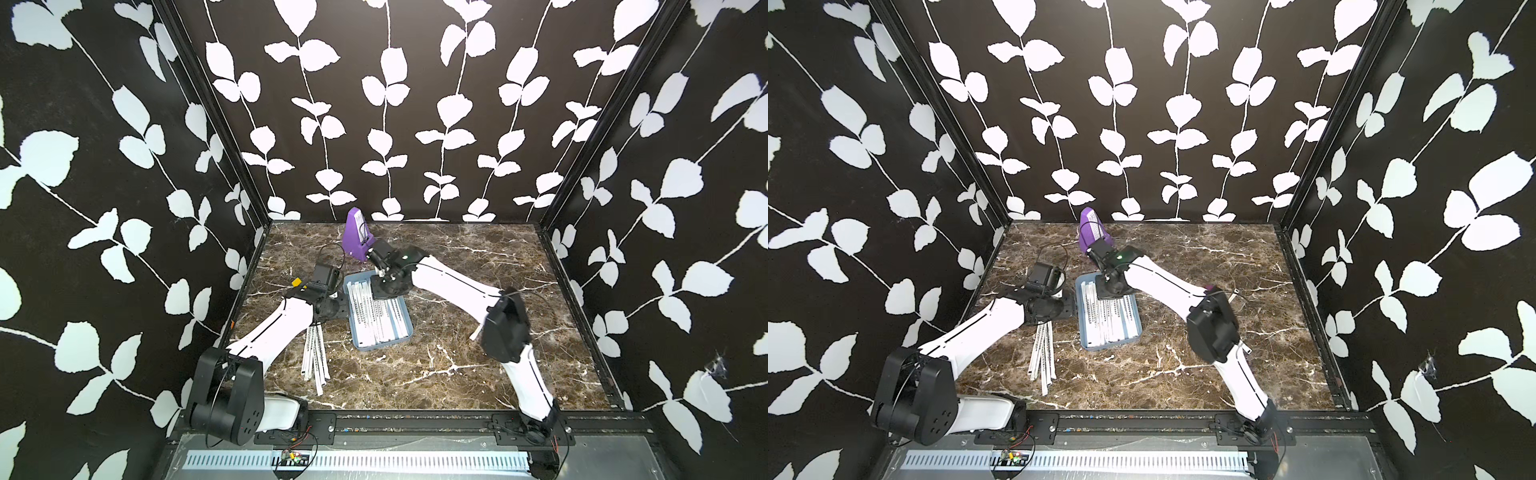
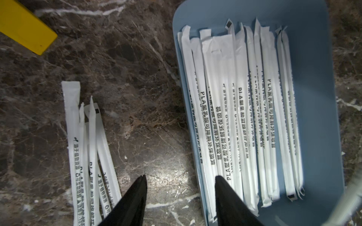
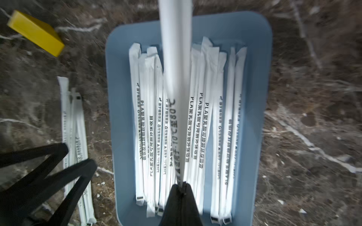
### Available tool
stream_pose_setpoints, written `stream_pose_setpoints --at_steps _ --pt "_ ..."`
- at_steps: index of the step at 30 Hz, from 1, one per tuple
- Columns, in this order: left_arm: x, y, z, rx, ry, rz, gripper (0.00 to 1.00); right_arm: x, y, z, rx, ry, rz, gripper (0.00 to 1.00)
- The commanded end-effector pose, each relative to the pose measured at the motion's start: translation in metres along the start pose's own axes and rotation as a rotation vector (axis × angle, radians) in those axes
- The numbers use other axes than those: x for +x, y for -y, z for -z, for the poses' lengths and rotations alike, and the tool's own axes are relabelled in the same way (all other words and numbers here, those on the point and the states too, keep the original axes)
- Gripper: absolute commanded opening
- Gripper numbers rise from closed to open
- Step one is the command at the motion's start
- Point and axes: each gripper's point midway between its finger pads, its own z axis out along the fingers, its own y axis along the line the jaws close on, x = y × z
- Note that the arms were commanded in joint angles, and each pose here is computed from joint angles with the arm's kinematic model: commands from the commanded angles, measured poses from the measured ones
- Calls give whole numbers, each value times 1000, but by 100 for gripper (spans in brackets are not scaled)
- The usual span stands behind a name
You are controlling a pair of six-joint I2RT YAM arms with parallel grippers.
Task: Put the straws into the storage box
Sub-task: Place the straw in the storage box.
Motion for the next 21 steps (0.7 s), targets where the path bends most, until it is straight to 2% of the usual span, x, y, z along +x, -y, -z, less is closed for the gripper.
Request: stream_pose_setpoints --at_steps 1,12,16,19,21 --pt "-5 1 9 12 35 3 56 11 -6 -11 14 -80 -1 0" --pt "-1 -16 12 -44 5 24 50 30 -11 -41 43 -165 21 1" --pt "3 -27 11 -72 -33 41 45 28 -7 -41 69 -156 26 8" --pt "13 -38 8 -89 -85 79 36 23 -10 -38 58 -145 30 11" --pt "20 -44 9 -93 -116 100 31 20 -15 -31 34 -138 28 22"
